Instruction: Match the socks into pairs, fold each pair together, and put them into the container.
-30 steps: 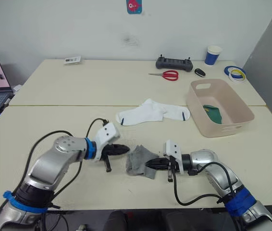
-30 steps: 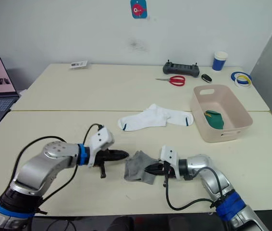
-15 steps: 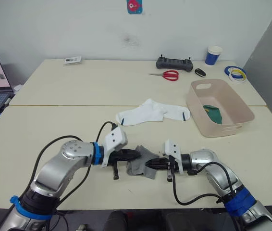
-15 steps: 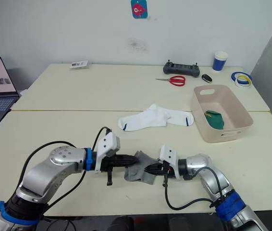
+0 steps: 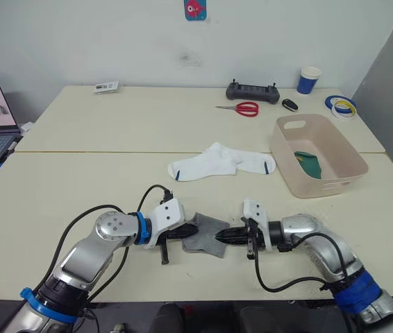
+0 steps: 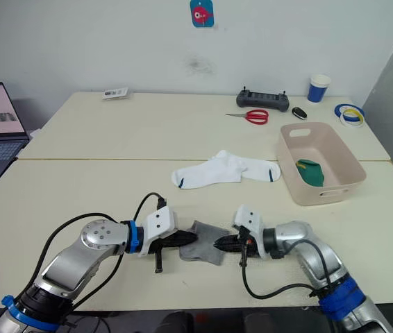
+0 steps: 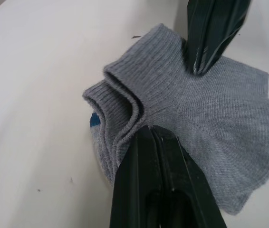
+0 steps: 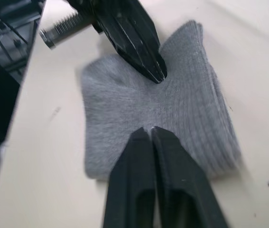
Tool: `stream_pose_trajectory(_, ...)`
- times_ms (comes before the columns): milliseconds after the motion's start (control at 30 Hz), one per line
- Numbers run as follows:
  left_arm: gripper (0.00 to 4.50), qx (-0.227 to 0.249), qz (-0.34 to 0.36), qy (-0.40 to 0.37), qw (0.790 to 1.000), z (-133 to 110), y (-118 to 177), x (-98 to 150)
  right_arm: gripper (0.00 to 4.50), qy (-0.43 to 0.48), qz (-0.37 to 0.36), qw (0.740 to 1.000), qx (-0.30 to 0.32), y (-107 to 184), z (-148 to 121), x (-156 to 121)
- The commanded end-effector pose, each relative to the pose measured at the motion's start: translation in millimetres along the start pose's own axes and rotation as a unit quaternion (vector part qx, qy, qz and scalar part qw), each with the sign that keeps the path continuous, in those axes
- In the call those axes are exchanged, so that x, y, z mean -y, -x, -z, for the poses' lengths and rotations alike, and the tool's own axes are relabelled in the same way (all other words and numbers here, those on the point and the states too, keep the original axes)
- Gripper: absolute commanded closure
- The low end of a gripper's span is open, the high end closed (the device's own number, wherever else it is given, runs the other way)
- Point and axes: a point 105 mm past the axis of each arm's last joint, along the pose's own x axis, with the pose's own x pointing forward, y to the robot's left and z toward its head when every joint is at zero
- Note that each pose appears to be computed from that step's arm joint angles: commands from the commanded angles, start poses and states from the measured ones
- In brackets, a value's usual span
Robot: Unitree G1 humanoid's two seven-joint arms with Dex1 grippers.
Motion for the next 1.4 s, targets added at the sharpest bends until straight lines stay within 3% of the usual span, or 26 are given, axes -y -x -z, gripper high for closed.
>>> stream_pose_trajectory(33, 4.5, -0.03, -0.009, 0.021, 0.999, 18, -2, -1, 2.92, -0.039, -0.009, 0.999, 0.017, 17, -19, -10)
stream_pose_trajectory(167, 4.5, -0.029, -0.005, 0.021, 0.999, 18, -2, 0, 1.49, -0.158, 0.011, 0.987, -0.027, 31, -5, -12)
stream_pose_trajectory(300, 4.5, -0.028, -0.005, 0.022, 0.999, 18, -2, 1, 0.16, -0.292, 0.037, 0.955, -0.042, 30, 1, -7)
stream_pose_trajectory(733, 4.5, -0.027, -0.003, 0.025, 0.999, 16, -2, 4, 0.07, -0.408, 0.017, 0.913, 0.009, -16, -1, -3)
stream_pose_trajectory(1033, 4.5, -0.028, -0.007, 0.026, 0.999, 16, 0, 3, 0.07, -0.427, 0.003, 0.903, 0.031, -32, -11, -3)
stream_pose_trajectory(1167, 4.5, -0.021, -0.01, 0.034, 0.999, 15, 1, 2, 0.93, -0.422, 0.016, 0.906, 0.032, -32, -9, 0)
stream_pose_trajectory(1400, 4.5, -0.016, -0.013, 0.04, 0.999, 13, 3, 0, 3.51, -0.413, 0.031, 0.91, 0.022, -32, -4, 2)
